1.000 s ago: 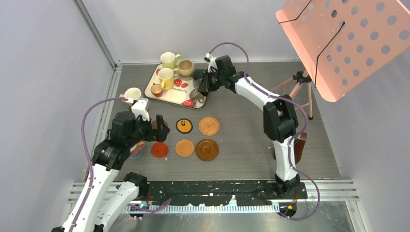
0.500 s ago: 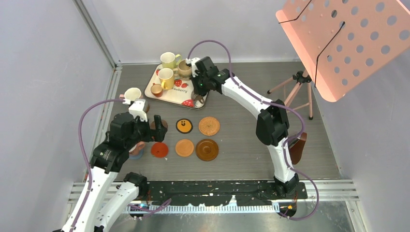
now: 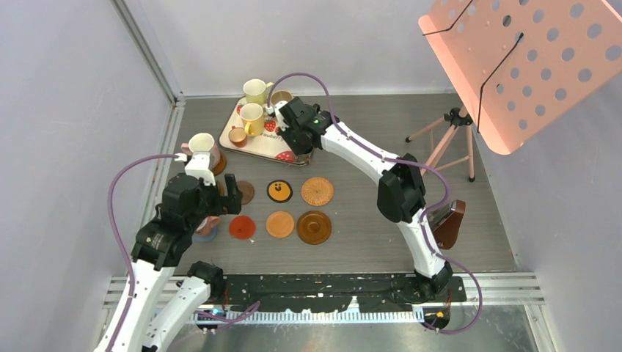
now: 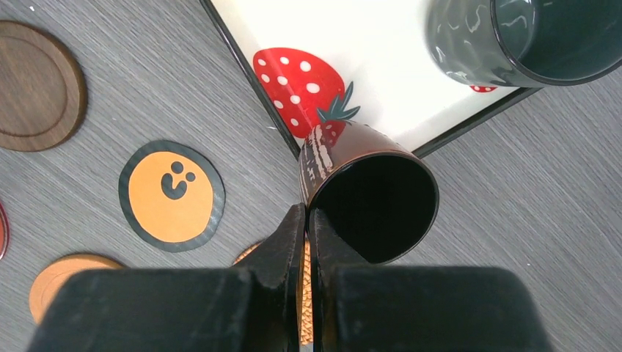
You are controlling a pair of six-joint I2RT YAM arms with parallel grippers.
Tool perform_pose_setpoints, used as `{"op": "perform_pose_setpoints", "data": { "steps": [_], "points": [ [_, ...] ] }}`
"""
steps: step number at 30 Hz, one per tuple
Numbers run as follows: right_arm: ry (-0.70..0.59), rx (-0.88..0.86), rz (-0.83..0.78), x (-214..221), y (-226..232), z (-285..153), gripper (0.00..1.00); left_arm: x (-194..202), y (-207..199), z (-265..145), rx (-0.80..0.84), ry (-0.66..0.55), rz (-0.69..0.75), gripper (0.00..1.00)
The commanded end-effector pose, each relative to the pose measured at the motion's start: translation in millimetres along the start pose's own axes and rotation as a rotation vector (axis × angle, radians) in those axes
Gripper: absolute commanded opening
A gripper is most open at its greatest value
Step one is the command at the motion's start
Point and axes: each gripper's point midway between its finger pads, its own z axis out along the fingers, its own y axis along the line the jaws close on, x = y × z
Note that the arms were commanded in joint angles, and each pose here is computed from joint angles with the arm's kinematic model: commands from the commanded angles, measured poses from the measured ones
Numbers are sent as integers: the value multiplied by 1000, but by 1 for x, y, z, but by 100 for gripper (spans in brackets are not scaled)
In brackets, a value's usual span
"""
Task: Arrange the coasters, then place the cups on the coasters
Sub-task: Pick up the cup from the tray, then place the cup on the coaster.
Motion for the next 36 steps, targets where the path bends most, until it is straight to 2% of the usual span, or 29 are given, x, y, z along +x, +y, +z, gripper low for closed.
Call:
{"op": "perform_pose_setpoints", "data": {
  "steps": [1,6,19,28,36],
  "points": [
    [-151,37,-32,-51,-5,-56,5,-31,26,-19,-159,-112,-47,99],
    [-144,2,-44,-49,18,-84,6,-50,38,-35,-240,-179,-91,99],
    [-46,-135,-44,-7,117,-135,5,-104,7,-85,-64,-323,-128,99],
    [56,-180,-73,32,178,-141,5,-119,26,-119,-145,-413,-110,99],
    [108,-166,-94,48,199,-126,6,-124,29,-134,-156,-439,-109,99]
  ]
}}
